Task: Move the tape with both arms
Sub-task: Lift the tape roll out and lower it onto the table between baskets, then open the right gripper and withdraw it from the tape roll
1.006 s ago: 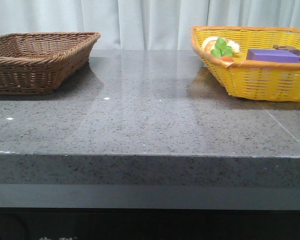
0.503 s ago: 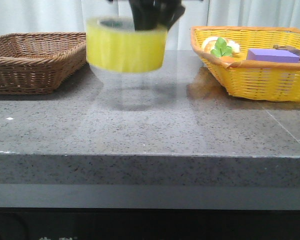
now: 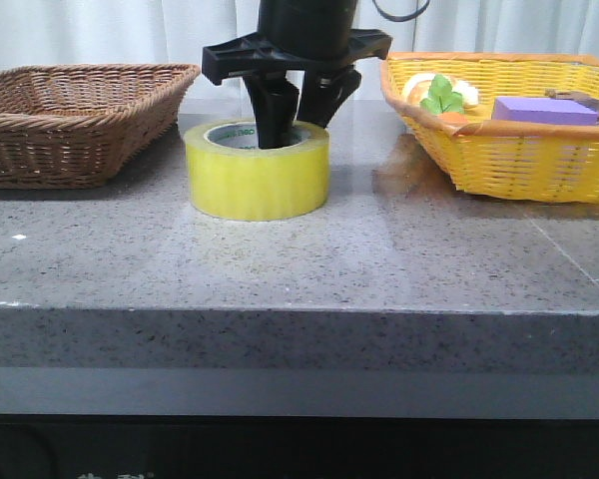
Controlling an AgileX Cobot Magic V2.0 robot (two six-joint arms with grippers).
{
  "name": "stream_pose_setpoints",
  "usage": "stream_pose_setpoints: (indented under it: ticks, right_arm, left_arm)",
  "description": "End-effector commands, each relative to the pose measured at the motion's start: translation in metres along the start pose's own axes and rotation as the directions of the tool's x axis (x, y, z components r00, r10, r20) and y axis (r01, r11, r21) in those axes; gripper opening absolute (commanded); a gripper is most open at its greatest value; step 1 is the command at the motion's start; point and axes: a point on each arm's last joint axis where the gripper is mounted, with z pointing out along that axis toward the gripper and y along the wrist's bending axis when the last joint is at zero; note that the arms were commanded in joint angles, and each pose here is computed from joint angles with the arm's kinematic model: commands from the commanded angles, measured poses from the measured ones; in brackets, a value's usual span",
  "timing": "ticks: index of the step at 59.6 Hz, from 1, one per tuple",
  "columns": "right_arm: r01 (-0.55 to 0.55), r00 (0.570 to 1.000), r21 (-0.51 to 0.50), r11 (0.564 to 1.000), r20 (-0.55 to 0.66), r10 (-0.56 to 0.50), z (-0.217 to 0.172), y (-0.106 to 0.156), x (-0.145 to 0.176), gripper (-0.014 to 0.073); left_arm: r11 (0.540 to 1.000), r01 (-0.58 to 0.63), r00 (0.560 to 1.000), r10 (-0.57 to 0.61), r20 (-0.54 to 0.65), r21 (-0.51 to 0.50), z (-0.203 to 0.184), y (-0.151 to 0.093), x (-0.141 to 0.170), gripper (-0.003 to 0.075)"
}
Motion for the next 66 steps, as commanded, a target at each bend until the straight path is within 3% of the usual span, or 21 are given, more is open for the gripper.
stream_pose_setpoints:
  ticks: [1, 15, 21, 32, 48, 66]
  right_arm:
    - [0.011, 0.99, 0.018, 1.0, 0.144, -0.014, -0.048, -0.004, -0.012, 0.0427]
    - [0.001, 0.971, 0.015, 1.0, 0.241, -0.005, -0.119, -0.006, -0.004, 0.0428]
    - [-0.004, 0.948, 0.016, 1.0, 0.318, -0.001, -0.163, -0.009, 0.01, 0.0428]
    - [-0.017, 0.895, -0.013, 1.0, 0.446, 0.021, -0.208, -0.01, 0.049, 0.0428]
    - [-0.029, 0.818, -0.095, 0.995, 0.569, 0.078, -0.242, -0.005, 0.116, 0.0428]
    - [-0.03, 0.783, -0.098, 0.995, 0.617, 0.084, -0.253, -0.005, 0.195, 0.0428]
  left_arm:
    - [1.0, 0.003, 0.995, -0.004, 0.103, 0.007, -0.005, -0.001, -0.015, 0.0543]
    - [1.0, 0.003, 0.995, -0.004, 0.103, 0.007, -0.005, -0.001, -0.015, 0.0543]
    - [1.0, 0.003, 0.995, -0.004, 0.103, 0.007, -0.005, -0.001, -0.015, 0.0543]
    - [1.0, 0.003, 0.995, -0.004, 0.103, 0.007, -0.005, -0.001, -0.015, 0.0543]
    - [1.0, 0.003, 0.995, -0.004, 0.103, 0.007, -0.005, -0.001, -0.015, 0.0543]
    - [1.0, 0.003, 0.995, -0.004, 0.103, 0.007, -0.005, -0.001, -0.015, 0.0543]
